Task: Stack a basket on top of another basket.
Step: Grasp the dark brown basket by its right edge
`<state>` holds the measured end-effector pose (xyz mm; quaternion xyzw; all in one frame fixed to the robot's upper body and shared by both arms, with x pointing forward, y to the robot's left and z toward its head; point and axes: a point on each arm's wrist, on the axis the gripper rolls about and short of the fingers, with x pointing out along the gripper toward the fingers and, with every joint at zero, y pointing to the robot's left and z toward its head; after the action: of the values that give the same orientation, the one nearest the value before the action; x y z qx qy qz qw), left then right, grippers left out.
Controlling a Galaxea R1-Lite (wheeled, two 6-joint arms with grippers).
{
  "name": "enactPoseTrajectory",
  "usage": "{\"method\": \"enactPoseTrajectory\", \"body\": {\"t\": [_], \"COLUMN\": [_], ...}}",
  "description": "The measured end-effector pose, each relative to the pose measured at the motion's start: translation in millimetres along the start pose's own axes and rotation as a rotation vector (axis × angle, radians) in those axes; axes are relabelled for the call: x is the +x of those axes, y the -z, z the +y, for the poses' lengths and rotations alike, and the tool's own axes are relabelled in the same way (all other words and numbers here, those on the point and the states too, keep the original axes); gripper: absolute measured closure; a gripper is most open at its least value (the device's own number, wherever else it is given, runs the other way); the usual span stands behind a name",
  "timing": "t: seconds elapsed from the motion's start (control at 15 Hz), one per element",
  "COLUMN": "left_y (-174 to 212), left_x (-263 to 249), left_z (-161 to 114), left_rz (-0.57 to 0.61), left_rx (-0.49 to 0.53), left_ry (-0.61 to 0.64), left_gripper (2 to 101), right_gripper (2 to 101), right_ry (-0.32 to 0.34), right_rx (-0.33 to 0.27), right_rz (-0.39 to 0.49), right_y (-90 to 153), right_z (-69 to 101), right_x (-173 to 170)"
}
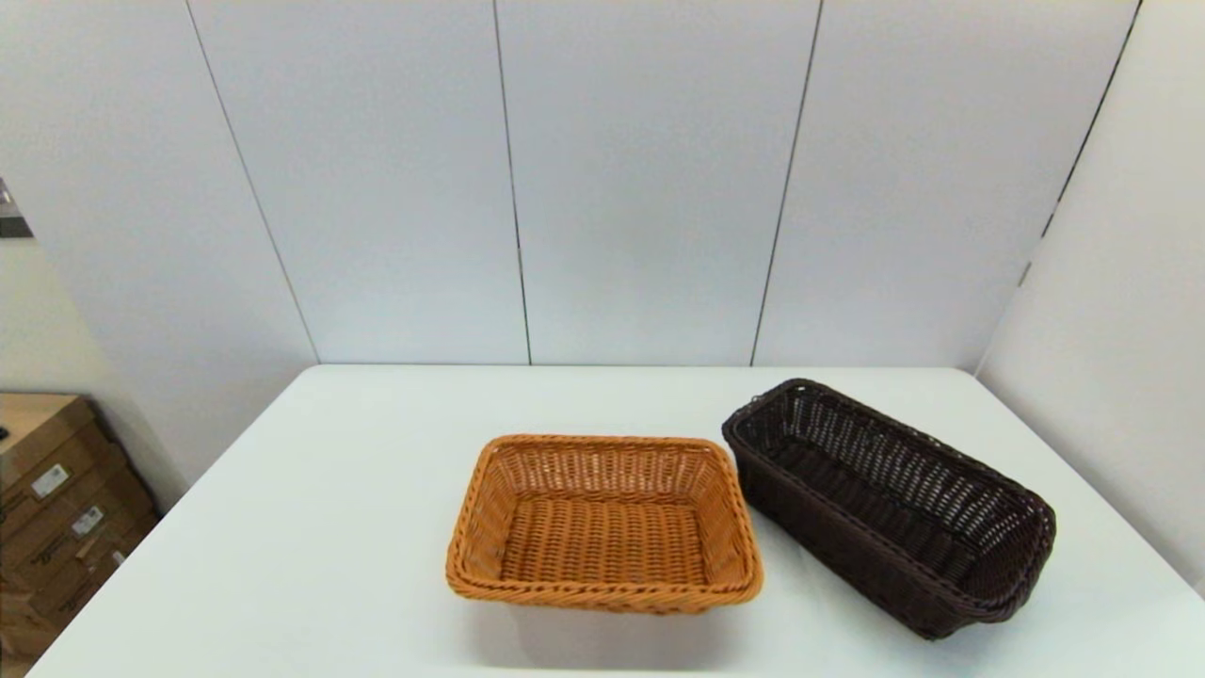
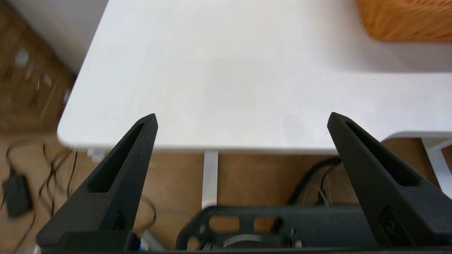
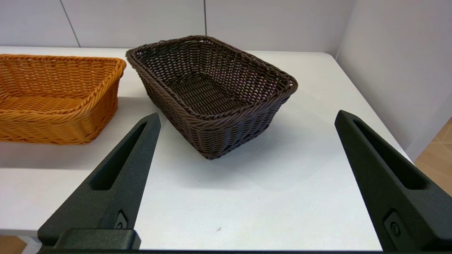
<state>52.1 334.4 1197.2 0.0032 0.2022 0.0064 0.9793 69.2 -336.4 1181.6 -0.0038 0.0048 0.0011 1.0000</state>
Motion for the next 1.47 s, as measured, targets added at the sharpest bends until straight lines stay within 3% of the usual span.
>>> {"method": "enactPoseTrajectory", "body": {"t": [0.33,0.73,1.47], "left_y": [10,7,10], "left_x": [2,17,20], "left_z": [-1,-2,-2], "left_rz": [-0.114,-0.333,-0.338], "left_rx": [0.068,0.129,0.118], "left_ry": [0.022,0.036,0.035], "left_gripper": [5.4,5.4,5.4], "right_gripper": [4.3,4.3,4.3], "right_ry": [0.0,0.0,0.0], "right_rx": [0.0,0.0,0.0], "right_rz": [0.0,0.0,0.0], "right_y": [0,0,0], "right_z": [0.0,0.0,0.0], "right_x": [0,0,0]}}
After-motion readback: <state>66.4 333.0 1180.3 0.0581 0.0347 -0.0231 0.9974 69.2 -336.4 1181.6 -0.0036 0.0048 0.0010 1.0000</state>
